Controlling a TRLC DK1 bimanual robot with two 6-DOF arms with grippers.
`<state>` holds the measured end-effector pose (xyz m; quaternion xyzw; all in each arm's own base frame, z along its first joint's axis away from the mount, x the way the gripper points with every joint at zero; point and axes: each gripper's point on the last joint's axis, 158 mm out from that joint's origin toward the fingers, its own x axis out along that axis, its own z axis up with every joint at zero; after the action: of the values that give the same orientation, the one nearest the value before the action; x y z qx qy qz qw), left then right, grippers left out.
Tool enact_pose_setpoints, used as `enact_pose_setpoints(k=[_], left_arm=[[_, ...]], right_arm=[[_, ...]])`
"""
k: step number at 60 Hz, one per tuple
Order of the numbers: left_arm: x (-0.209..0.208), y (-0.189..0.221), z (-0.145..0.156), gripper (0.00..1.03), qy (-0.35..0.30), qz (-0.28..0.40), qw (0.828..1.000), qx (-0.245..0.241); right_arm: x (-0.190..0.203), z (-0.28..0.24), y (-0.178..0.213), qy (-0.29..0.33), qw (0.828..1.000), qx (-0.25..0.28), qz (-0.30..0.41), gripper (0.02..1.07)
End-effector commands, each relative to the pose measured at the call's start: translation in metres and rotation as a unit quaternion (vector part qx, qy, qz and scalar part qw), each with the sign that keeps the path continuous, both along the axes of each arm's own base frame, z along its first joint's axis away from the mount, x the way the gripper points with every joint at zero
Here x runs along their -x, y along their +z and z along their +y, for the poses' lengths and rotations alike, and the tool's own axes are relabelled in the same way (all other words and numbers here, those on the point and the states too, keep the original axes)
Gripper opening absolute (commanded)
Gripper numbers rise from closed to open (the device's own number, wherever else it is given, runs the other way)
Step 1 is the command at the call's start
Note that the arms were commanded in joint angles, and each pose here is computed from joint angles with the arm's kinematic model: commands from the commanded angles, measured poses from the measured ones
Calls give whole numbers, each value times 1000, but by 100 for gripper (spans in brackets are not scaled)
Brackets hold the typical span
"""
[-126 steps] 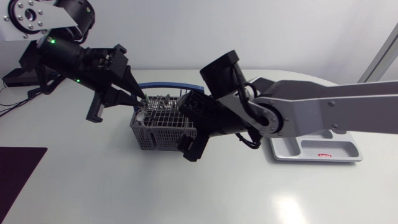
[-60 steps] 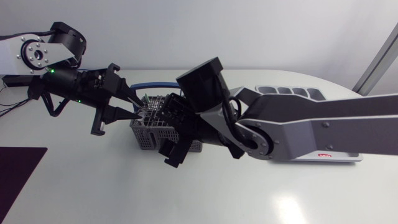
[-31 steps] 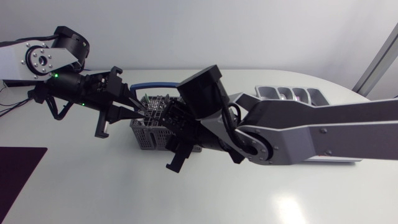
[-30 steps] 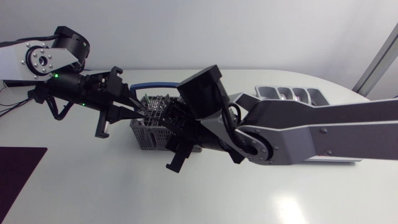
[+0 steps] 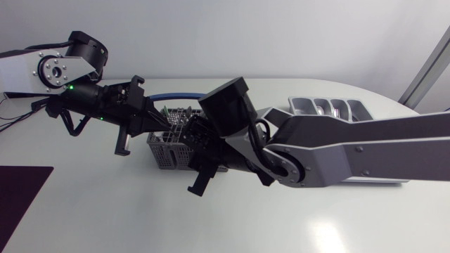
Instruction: Unload the cutlery basket into the drawer organizer.
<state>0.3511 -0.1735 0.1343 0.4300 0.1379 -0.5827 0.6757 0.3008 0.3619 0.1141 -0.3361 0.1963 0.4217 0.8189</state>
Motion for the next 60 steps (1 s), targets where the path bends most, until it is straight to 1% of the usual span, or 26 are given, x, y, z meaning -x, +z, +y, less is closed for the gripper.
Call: enact_pose_setpoints(k=[1,4,10,33,60], left_arm=[[10,-19,-7,7,-2,47,999,7],[8,-19,-8,4,2,54,999,10],[6,-17,-8,4,8,55,998,12],[-4,18,-11,4,25,31,999,29],[-1,53,-16,3,26,21,999,35]], right_arm=[[6,-4,-20,-2,1000,15,12,39],[6,-5,-22,-2,1000,17,13,39],[7,-6,-23,-2,1000,18,14,39],[9,-5,-24,4,1000,18,13,39],[12,-9,-25,5,1000,20,12,39]])
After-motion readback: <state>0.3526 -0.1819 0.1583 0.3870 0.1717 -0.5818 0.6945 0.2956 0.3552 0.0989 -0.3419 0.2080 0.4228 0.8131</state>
